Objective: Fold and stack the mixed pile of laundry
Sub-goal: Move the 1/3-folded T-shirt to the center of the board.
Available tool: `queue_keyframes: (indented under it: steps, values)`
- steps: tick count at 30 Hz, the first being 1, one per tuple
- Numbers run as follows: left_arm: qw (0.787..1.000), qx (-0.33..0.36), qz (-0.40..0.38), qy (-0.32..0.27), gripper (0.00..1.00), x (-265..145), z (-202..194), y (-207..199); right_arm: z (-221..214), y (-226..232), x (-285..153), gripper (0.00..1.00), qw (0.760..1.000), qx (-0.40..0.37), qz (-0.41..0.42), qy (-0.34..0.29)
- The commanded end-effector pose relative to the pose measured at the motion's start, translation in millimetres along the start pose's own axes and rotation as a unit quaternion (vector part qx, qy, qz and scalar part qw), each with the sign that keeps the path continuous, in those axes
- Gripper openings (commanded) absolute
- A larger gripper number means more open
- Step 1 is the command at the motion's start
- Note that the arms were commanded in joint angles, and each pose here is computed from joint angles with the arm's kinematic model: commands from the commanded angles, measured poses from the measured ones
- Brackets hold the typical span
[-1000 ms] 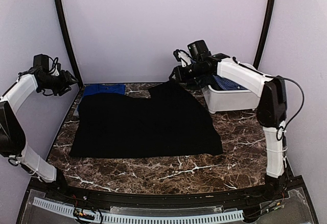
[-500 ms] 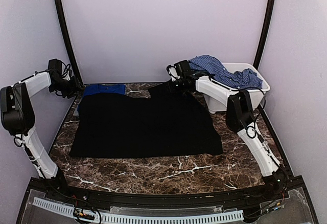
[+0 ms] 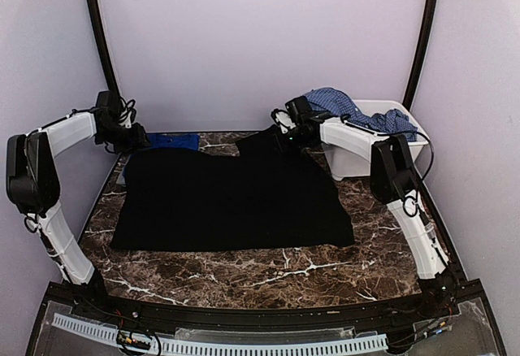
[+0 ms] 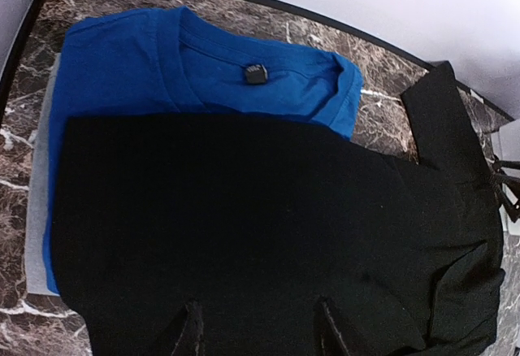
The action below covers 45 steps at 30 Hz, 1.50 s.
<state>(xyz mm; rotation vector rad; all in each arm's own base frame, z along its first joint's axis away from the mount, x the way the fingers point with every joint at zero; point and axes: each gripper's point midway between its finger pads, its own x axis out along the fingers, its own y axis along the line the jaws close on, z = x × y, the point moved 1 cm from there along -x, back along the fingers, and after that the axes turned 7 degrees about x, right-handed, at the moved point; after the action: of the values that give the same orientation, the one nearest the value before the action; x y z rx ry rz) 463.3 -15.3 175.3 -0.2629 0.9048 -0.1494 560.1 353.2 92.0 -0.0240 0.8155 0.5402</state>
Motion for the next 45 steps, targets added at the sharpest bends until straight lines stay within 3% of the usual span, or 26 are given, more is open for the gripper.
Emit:
queue_keyframes:
  steps: [1,5,12,26,45]
  values:
    - [0.998,0.024,0.048,-0.032,0.45,-17,13,10,31,-2,-32,0.44,0.999,0.014,0.023,-0.030]
    - [0.995,0.055,0.072,-0.039,0.44,-10,45,17,22,4,-37,0.42,0.998,0.036,0.053,-0.014]
    - [0.988,0.075,0.137,0.010,0.36,23,49,55,15,12,-50,0.42,0.996,0.039,0.080,-0.002]
    - [0.983,0.076,0.168,0.006,0.31,61,69,101,8,18,-56,0.42,0.994,0.049,0.098,0.012]
    - [0.989,0.066,0.127,0.047,0.30,108,43,109,-3,15,-51,0.41,0.993,0.057,0.098,0.023]
